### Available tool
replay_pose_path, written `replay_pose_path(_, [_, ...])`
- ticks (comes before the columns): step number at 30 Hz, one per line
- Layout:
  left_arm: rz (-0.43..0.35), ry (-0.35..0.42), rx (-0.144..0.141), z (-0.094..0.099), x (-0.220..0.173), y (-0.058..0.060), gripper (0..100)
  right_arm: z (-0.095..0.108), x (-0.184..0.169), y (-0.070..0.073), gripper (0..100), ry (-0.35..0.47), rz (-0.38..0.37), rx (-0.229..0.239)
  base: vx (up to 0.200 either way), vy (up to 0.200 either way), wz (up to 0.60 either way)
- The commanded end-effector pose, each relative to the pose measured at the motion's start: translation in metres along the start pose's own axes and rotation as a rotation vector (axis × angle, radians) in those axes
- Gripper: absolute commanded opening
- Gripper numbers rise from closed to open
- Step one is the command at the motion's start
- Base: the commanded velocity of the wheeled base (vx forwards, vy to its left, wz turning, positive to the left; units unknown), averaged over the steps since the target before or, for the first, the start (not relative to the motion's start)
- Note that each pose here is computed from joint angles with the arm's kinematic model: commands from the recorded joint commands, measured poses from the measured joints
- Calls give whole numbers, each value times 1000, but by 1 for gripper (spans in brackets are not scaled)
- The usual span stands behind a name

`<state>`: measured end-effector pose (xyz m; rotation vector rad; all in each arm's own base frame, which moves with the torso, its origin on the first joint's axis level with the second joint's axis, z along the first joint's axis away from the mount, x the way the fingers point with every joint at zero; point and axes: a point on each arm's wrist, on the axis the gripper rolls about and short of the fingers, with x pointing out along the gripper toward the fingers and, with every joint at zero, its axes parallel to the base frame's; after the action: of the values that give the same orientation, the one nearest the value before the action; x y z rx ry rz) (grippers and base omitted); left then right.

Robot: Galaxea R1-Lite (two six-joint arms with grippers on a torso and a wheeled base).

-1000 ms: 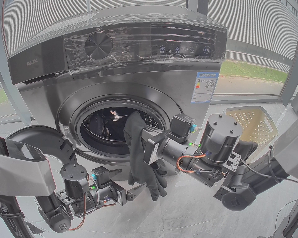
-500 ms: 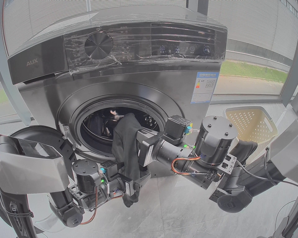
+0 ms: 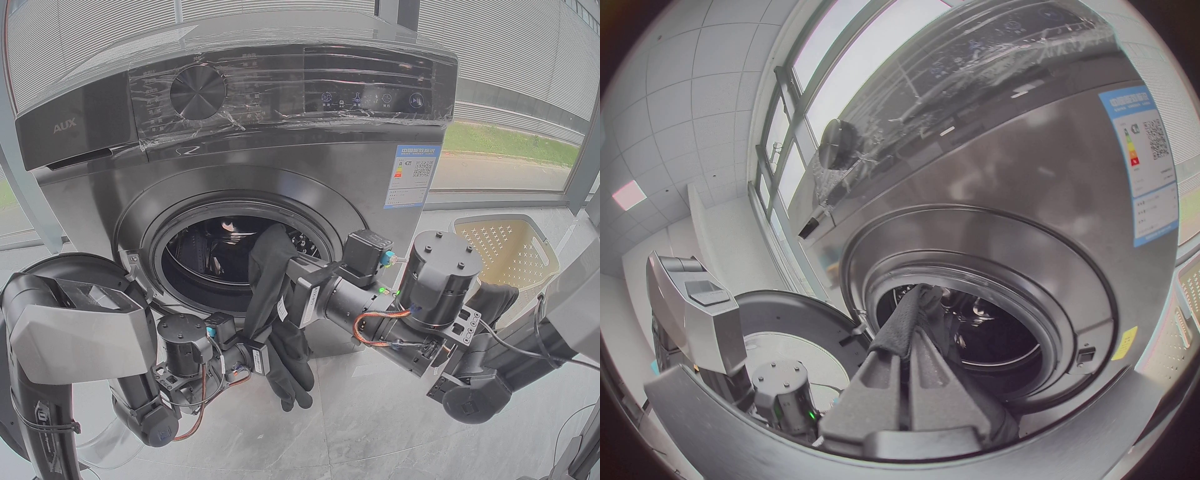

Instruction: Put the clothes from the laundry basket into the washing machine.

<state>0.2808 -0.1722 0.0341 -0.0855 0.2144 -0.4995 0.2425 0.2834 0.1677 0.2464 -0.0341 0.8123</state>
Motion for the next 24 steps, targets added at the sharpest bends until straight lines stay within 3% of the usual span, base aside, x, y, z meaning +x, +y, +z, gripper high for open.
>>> replay_pose_path(1, [82, -53, -18, 14, -2, 15, 0, -7, -8, -14, 0, 41, -47, -12, 0, 0, 0])
replay_pose_path(3, [119, -98, -36, 27, -6, 25, 0, -12, -21, -22, 0, 84, -73, -21, 0, 0, 0])
replay_pose_path(7, [133, -130, -49, 38, -12, 31, 0, -21, -36, -26, 0, 153, -91, -26, 0, 0, 0])
replay_pose_path(8, [141, -150, -50, 44, -16, 34, 0, -31, -49, -27, 0, 218, -91, -27, 0, 0, 0])
replay_pose_path(11, [140, -176, -51, 52, -20, 33, 0, -45, -63, -28, 0, 295, -100, -30, 0, 0, 0])
replay_pose_path(13, [140, -179, -51, 53, -20, 32, 0, -46, -63, -28, 0, 301, -101, -30, 0, 0, 0])
replay_pose_path(14, [121, -211, -51, 63, -26, 26, 0, -51, -67, -28, 0, 317, -100, -31, 0, 0, 0])
replay_pose_path(18, [101, -237, -52, 71, -32, 20, 0, -50, -66, -27, 0, 309, -91, -30, 0, 0, 0])
replay_pose_path(19, [99, -251, -52, 75, -36, 19, 0, -50, -68, -27, 100, 313, -85, -27, 0, 0, 0])
replay_pose_path(24, [97, -255, -49, 78, -45, 18, 0, -57, -74, -27, 100, 354, -83, -26, 0, 0, 0])
